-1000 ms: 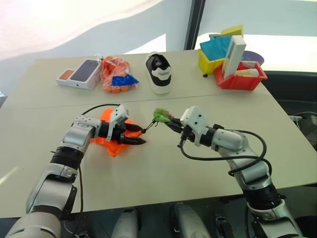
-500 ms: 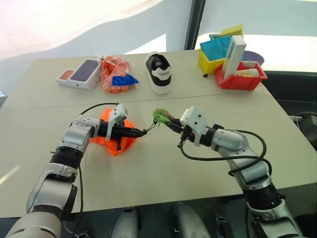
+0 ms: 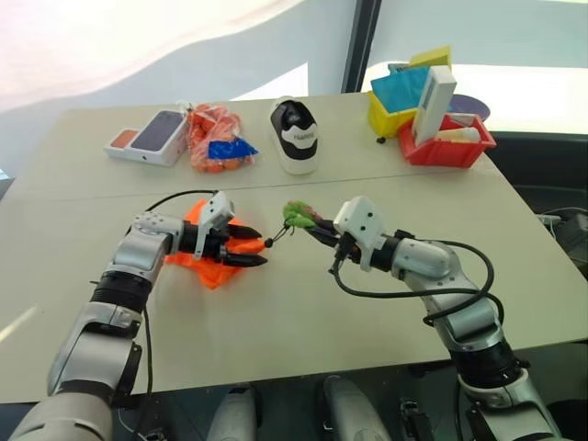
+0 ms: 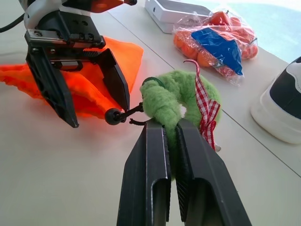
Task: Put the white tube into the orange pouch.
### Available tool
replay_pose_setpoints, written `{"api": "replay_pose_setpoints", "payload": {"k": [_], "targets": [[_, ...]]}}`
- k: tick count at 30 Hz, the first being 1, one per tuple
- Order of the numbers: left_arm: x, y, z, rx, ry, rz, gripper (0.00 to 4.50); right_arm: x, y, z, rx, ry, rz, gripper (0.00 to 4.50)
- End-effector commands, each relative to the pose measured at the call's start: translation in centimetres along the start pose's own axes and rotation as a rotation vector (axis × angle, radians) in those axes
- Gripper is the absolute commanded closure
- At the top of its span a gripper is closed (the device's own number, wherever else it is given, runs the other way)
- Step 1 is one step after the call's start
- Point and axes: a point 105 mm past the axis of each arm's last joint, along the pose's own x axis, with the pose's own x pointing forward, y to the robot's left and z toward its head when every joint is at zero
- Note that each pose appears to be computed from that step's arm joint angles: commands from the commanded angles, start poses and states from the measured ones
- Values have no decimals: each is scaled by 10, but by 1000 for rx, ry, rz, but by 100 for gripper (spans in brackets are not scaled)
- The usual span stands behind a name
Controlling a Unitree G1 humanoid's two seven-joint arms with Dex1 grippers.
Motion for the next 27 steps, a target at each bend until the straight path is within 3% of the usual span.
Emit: {"api": "replay_pose_setpoints", "payload": {"k": [1, 15, 18, 24, 27], "targets": [[0, 5, 17, 61, -42, 20, 60, -1, 2, 19, -54, -61, 7, 450], [7, 3, 17, 84, -24, -35, 60, -1, 3, 19, -53, -61, 3, 450], [7, 3, 18, 81, -30, -40, 138, -1, 3, 19, -53, -62, 3, 450], [7, 2, 18, 78, -35, -40, 432, 0, 4, 19, -55, -63, 7, 450], [7, 3, 14, 86, -19, -22, 431, 0, 4, 19, -56, -63, 8, 450]]}}
